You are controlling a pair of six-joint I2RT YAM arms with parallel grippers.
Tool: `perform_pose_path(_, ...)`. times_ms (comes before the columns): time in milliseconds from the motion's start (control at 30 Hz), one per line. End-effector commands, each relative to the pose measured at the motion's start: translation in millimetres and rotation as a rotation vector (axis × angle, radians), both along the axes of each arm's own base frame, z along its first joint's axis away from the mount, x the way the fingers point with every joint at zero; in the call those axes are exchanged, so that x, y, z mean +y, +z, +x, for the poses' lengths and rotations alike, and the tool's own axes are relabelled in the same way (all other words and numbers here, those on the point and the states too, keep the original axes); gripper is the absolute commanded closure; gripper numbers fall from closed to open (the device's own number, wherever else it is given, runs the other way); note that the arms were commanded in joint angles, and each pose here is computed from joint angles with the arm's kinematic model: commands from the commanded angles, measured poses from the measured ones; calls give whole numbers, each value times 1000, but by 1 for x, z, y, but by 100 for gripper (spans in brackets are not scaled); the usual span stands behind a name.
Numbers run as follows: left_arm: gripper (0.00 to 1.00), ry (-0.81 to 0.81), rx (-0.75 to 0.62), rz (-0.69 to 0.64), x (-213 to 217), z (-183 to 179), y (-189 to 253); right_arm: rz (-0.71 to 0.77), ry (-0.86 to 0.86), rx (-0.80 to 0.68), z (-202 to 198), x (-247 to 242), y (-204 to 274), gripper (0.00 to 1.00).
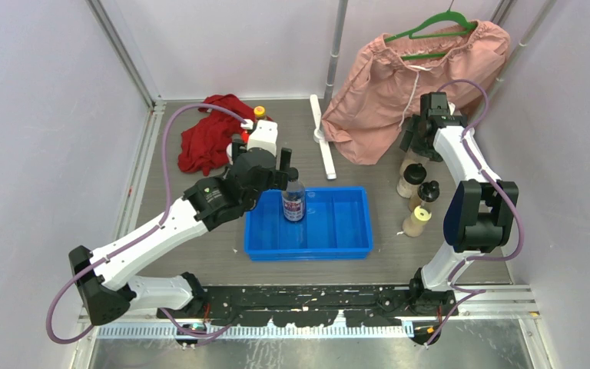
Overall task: Organize the condiment bottles
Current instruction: Pick up the bottle from the center of the board.
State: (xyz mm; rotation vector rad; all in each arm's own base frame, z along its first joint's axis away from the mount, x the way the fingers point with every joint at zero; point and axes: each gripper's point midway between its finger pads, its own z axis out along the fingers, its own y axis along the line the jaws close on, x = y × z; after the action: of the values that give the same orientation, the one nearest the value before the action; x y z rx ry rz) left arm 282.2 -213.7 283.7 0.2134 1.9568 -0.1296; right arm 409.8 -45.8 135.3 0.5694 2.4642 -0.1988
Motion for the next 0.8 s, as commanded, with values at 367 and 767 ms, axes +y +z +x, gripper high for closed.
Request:
perform_pose_path(367,21,-1,-14,-52,0,-2,9,8,51,-192,11,19,67,82)
perform_pose_path(767,22,13,-8,-75,8,-8,10,-40,192,-300,-5,64,141,84)
